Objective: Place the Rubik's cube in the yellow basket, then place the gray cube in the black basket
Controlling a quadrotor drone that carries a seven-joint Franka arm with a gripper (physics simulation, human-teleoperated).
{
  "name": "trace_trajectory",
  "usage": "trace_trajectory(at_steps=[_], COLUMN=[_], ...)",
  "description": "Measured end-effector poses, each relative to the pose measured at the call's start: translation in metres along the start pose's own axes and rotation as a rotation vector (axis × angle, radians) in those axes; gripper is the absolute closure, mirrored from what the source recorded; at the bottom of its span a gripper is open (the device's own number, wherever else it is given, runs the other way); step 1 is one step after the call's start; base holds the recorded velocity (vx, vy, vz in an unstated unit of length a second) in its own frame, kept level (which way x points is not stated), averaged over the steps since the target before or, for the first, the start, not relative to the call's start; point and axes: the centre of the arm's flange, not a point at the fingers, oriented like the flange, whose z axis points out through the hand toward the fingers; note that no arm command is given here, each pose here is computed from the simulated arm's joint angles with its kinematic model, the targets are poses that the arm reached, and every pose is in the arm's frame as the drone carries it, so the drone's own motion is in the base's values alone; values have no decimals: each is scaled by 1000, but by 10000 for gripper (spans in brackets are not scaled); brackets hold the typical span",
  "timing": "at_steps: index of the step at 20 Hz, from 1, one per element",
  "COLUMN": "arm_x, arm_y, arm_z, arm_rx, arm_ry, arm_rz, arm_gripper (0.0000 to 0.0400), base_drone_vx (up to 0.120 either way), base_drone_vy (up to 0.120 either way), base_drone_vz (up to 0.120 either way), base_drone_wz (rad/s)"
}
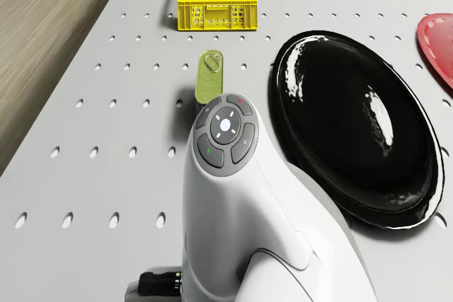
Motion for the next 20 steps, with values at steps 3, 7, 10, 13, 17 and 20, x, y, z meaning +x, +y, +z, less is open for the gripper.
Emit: trace_trajectory(at_steps=[3, 7, 10, 13, 17, 20], arm_x=[0, 0, 0, 0, 0, 0], arm_y=[0, 0, 0, 0, 0, 0], arm_z=[-11, -20, -23, -25, -26, -26], arm_rx=[0, 0, 0, 0, 0, 0], arm_ry=[0, 0, 0, 0, 0, 0], arm_rz=[0, 0, 0, 0, 0, 0], arm_gripper=[75, 75, 75, 75, 75, 75], base_drone_vx=[0, 0, 0, 0, 30, 120], base_drone_vy=[0, 0, 0, 0, 0, 27], base_drone_vz=[120, 120, 120, 120, 120, 13], base_drone_wz=[0, 0, 0, 0, 0, 0])
